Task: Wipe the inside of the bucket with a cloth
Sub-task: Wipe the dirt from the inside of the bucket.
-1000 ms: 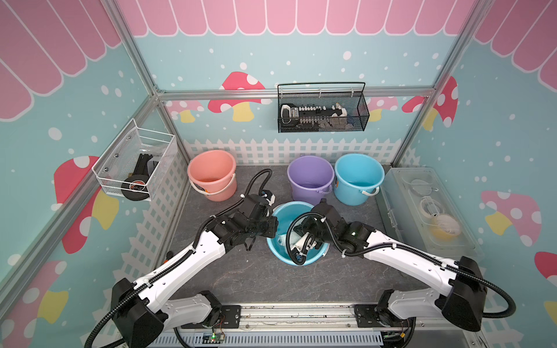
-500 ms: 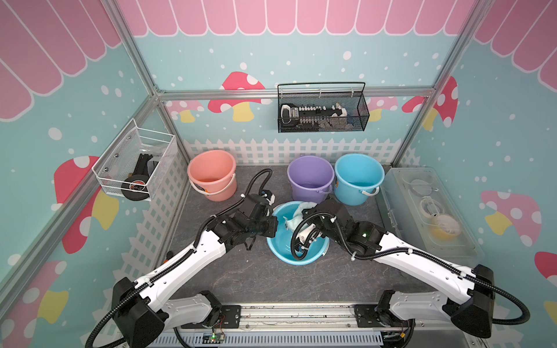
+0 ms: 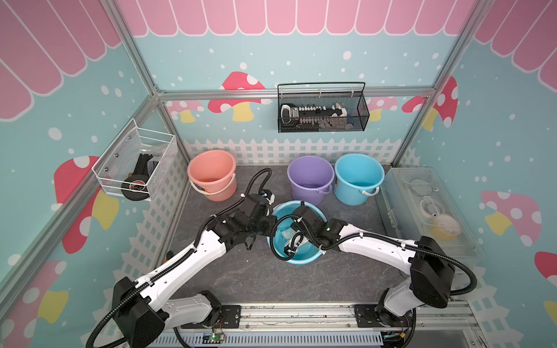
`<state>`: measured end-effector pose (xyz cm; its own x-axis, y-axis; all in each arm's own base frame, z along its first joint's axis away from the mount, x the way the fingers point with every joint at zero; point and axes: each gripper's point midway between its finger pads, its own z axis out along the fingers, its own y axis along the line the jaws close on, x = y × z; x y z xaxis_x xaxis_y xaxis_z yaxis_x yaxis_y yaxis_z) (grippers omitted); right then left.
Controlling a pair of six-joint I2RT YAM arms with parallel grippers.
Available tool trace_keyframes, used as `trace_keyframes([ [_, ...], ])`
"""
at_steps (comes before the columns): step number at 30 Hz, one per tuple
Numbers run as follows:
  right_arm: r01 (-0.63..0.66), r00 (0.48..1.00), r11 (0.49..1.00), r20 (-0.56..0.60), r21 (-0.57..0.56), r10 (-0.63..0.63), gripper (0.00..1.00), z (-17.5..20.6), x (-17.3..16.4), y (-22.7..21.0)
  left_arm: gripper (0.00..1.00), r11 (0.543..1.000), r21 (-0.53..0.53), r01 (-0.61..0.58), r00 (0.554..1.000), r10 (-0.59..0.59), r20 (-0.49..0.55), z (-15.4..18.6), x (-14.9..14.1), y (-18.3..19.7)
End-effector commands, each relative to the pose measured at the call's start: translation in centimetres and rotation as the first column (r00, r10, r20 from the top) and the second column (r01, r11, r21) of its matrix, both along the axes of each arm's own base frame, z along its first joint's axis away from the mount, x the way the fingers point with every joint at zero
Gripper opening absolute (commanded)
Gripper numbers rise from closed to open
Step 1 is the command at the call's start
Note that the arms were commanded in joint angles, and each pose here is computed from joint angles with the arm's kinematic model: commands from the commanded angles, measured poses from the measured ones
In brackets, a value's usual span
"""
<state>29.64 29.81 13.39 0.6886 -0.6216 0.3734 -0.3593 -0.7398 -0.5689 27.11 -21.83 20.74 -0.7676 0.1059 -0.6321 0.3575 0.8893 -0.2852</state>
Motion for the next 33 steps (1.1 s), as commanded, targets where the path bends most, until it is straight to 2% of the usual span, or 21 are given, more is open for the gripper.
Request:
trace_keyframes([
  [1,-0.004,0.998,0.999,-0.066,0.047,0.007,0.0,-1.8,-0.4,1.1,0.0,0.998,-0.062,0.0,0.998,0.004,0.055,2.1,0.4,-0.5],
  [8,0.031,0.977,0.998,-0.211,0.052,-0.02,0.0,-6.9,-1.0,1.9,0.0,0.998,-0.063,-0.002,0.999,0.005,0.054,2.1,0.4,-0.5],
  [12,0.047,0.957,0.996,-0.288,0.071,-0.025,0.0,-7.2,-2.0,2.3,0.0,0.998,-0.063,-0.003,0.998,0.006,0.056,2.1,0.4,-0.4],
  [18,0.065,0.958,0.991,-0.287,0.117,-0.029,0.0,-3.4,-2.6,1.9,0.0,0.999,-0.021,-0.028,0.998,0.029,0.062,1.7,0.7,0.3],
  [28,0.097,0.961,0.96,-0.277,0.262,-0.022,0.0,5.6,-5.3,-0.2,0.0,0.999,-0.006,-0.035,0.997,0.036,0.063,1.5,1.1,0.3],
  [31,0.161,0.953,0.935,-0.298,0.317,-0.063,0.0,7.9,-6.1,-1.0,0.0,0.999,-0.004,-0.039,0.997,0.039,0.065,1.5,1.2,0.3],
  [33,0.254,0.935,0.893,-0.33,0.371,-0.129,0.0,9.6,-6.3,-1.4,0.0,0.999,-0.004,-0.04,0.997,0.04,0.064,1.5,1.3,0.2],
])
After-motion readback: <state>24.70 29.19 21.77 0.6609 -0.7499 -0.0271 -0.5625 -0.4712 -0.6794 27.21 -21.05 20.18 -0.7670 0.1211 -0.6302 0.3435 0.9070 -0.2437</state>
